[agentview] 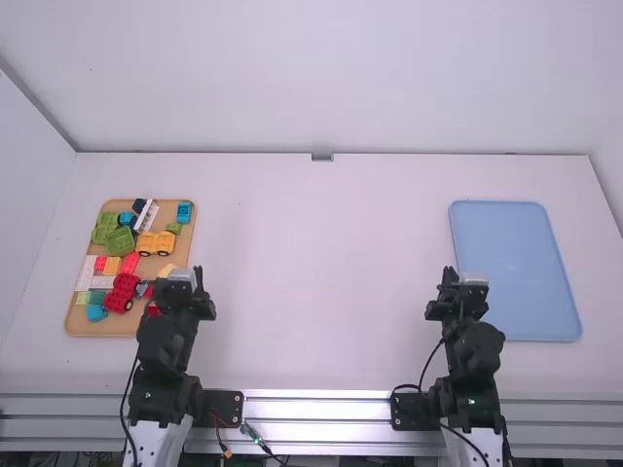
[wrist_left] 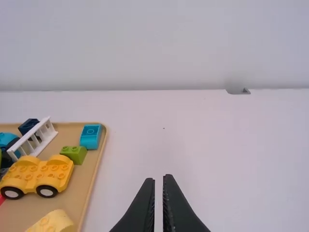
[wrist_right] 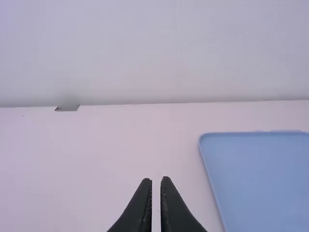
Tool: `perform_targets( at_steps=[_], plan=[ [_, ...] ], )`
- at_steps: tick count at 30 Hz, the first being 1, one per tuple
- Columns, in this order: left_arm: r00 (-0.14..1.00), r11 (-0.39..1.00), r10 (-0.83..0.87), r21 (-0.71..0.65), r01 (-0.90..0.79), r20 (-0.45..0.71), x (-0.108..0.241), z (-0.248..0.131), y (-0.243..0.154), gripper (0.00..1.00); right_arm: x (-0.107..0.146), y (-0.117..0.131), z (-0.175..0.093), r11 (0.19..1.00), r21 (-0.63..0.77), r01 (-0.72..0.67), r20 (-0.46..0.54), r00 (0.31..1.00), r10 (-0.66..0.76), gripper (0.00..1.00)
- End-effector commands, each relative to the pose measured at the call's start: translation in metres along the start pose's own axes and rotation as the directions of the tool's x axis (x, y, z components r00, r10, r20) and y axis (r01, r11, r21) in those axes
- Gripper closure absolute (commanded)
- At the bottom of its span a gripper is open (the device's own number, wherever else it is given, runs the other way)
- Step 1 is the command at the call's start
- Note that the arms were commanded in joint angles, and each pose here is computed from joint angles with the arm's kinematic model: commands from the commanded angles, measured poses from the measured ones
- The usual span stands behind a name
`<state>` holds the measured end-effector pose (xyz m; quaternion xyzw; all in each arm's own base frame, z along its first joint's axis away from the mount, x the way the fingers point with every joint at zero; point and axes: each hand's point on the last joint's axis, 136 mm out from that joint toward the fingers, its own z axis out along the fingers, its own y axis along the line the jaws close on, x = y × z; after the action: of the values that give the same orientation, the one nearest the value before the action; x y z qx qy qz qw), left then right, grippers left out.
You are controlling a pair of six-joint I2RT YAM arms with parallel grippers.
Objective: Assemble lego blocks to make yellow taxi
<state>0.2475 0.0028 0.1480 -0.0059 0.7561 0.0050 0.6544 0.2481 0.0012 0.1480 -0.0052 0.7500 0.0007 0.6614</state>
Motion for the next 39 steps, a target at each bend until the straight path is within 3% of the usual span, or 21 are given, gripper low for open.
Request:
perform_targets(
  at_steps=[1, 12, 23, 31, 39],
  plan=[
    [0.999, 1.000, -0.010, -0.015, 0.010, 0.031, -0.024, -0.004, 0.002, 0.90, -0.025, 0.000, -0.003, 1.000, 0.004, 0.004, 0.041, 0.999, -0.004, 0.90],
    [0.999, 0.998, -0.038, -0.056, 0.038, -0.006, -0.064, 0.001, 0.008, 0.75, -0.066, -0.002, 0.007, 1.000, 0.021, 0.020, 0.044, 0.999, -0.021, 0.75],
    [0.996, 0.992, -0.071, -0.112, 0.065, -0.048, -0.111, 0.021, 0.016, 0.54, -0.115, -0.001, 0.035, 0.999, 0.032, -0.004, 0.059, 0.998, 0.002, 0.54],
    [0.985, 0.975, -0.161, -0.165, 0.148, -0.069, -0.143, 0.049, 0.021, 0.38, -0.145, 0.011, 0.066, 1.000, -0.001, 0.002, 0.062, 0.998, -0.002, 0.38],
    [0.958, 0.947, -0.247, -0.244, 0.207, -0.144, -0.169, 0.103, 0.026, 0.23, -0.166, 0.025, 0.101, 1.000, -0.021, 0.008, 0.062, 0.998, -0.006, 0.23]
  ],
)
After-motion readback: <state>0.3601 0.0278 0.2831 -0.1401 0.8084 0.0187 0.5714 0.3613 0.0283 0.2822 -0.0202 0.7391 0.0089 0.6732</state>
